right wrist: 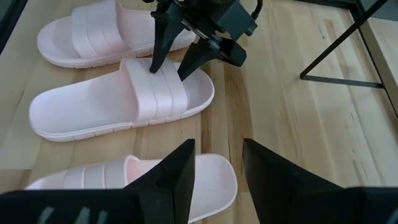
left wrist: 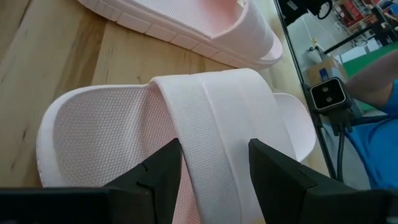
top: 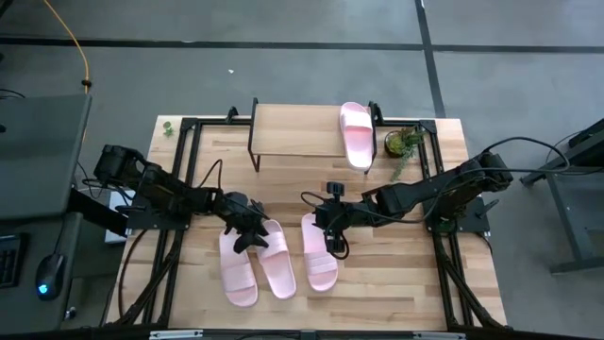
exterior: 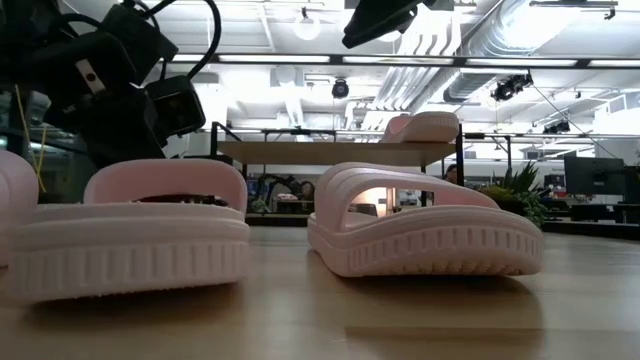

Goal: Pick and place slides into the shelf
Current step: Put the pink slide on the shelf

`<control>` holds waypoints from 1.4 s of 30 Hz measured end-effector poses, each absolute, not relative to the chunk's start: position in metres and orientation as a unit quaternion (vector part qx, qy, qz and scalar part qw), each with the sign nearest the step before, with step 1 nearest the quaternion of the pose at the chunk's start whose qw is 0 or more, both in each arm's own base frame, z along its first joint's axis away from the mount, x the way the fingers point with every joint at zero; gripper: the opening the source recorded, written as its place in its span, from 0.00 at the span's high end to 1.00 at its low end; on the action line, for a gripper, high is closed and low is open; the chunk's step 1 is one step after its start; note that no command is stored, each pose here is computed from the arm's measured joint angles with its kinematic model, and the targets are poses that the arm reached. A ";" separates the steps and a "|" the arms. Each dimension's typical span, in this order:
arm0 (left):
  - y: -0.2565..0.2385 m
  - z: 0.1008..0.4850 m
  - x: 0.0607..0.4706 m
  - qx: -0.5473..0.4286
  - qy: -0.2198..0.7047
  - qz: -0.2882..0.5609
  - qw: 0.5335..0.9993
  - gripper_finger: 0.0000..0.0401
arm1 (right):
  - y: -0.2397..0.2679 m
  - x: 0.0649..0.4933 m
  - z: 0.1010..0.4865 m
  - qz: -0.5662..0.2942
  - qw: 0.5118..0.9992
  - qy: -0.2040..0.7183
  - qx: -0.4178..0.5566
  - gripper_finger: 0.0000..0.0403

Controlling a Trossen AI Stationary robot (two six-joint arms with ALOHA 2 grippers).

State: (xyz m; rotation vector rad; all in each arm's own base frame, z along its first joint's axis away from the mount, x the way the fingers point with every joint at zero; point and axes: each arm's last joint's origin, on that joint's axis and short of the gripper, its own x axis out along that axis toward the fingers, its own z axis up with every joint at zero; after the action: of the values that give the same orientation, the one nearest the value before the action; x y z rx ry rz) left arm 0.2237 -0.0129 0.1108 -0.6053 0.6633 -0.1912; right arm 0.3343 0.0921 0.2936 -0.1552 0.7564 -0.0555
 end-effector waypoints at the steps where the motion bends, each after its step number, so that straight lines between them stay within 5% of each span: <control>1: -0.013 0.111 0.224 -0.292 0.320 -0.092 0.896 0.58 | 0.092 0.334 0.294 -0.027 0.926 0.369 -0.076 0.69; 17: -0.014 0.111 0.223 -0.279 0.321 -0.117 0.898 0.98 | 0.092 0.334 0.294 -0.027 0.926 0.369 -0.076 0.69; 42: -0.016 0.135 0.247 -0.252 0.278 -0.168 0.911 0.99 | 0.091 0.334 0.294 -0.047 0.923 0.365 -0.111 0.69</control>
State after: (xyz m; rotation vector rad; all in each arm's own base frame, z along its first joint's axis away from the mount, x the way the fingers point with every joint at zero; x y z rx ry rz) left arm 0.2471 -0.0157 0.1355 -0.5192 0.5741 -0.3470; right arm 0.3341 0.0912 0.2940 -0.2281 0.7484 -0.0959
